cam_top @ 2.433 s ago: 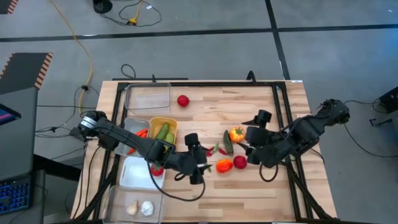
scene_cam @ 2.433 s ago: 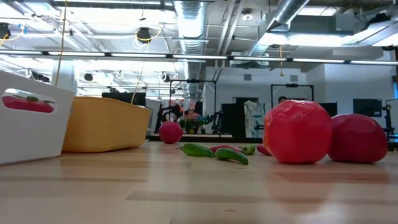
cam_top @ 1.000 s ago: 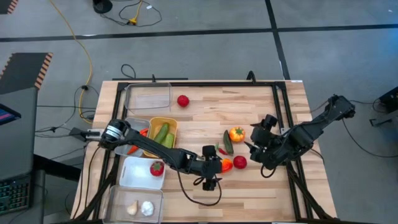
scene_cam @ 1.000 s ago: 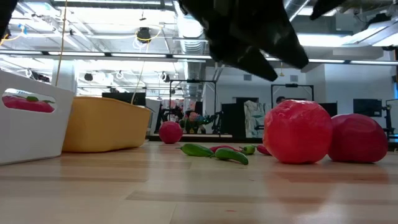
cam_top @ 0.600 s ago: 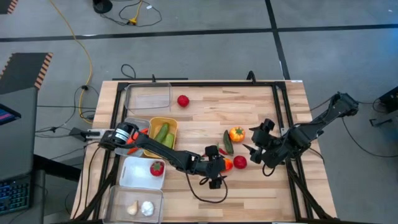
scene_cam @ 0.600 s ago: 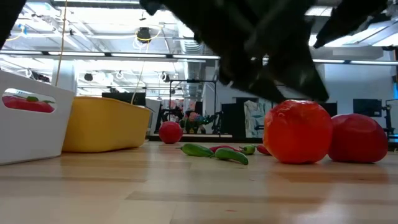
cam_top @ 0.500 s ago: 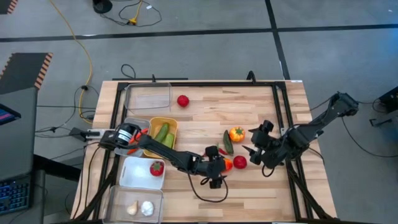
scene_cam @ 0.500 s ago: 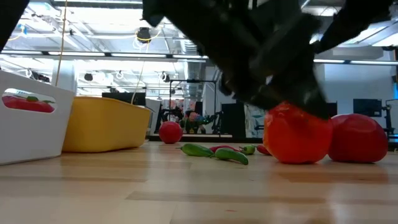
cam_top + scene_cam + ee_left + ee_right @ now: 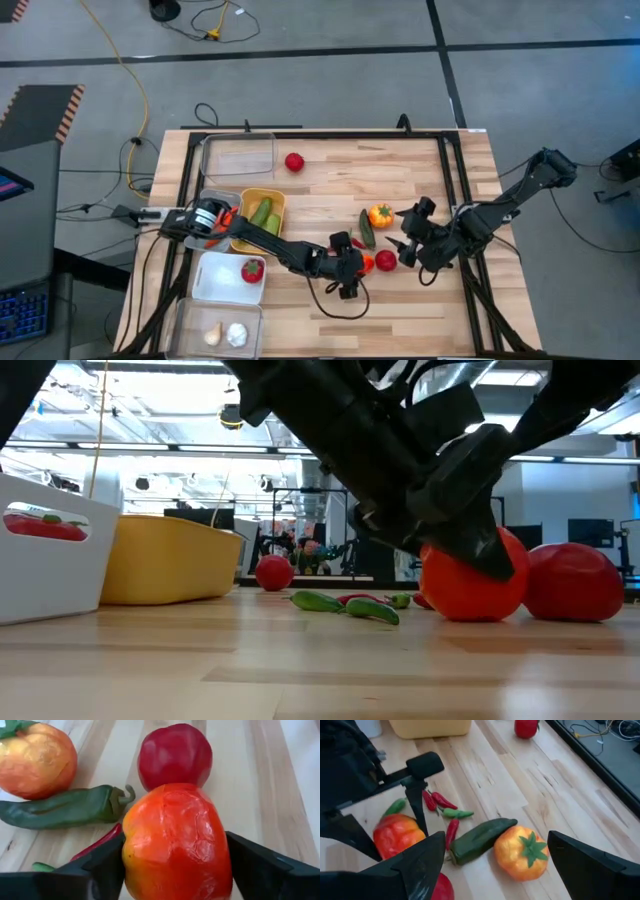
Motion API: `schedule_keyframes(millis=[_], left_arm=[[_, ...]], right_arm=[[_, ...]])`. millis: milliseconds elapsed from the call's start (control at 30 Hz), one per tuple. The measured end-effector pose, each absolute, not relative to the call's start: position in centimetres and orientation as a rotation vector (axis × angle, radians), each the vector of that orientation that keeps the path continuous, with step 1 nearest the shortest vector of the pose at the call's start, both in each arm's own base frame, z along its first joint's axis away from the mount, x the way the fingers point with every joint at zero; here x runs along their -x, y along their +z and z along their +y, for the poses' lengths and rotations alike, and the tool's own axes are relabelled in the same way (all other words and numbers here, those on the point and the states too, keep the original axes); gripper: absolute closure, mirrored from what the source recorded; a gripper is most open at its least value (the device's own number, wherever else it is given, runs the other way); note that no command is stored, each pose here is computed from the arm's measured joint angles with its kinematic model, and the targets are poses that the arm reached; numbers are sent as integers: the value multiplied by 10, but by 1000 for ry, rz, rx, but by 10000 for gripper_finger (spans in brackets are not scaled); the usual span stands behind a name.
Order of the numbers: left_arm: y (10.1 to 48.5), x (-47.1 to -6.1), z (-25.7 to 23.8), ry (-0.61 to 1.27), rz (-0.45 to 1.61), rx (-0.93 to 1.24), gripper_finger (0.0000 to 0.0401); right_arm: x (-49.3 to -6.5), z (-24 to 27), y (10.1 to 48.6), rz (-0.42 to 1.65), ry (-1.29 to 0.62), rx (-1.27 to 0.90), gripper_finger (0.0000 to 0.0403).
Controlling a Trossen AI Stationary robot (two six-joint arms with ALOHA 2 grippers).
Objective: Sort produce into baskets
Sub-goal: Put the center tomato into the white bin
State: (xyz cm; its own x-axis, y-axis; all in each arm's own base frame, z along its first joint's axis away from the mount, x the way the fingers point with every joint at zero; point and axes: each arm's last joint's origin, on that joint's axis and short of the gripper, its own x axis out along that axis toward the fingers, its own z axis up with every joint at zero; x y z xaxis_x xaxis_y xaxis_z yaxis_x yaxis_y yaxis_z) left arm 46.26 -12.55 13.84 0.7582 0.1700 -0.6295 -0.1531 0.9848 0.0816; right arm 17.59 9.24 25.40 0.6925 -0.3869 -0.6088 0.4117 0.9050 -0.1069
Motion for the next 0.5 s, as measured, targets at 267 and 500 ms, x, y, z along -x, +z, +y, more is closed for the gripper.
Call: schedule_keyframes(millis=[267, 500], left_arm=[[166, -452, -131, 105, 708, -22, 152], [220, -409, -140, -21, 885, -17, 142]], right_arm=[[-177, 94, 253, 698, -403, -71, 28], [-176, 95, 253, 712, -389, -78, 28]])
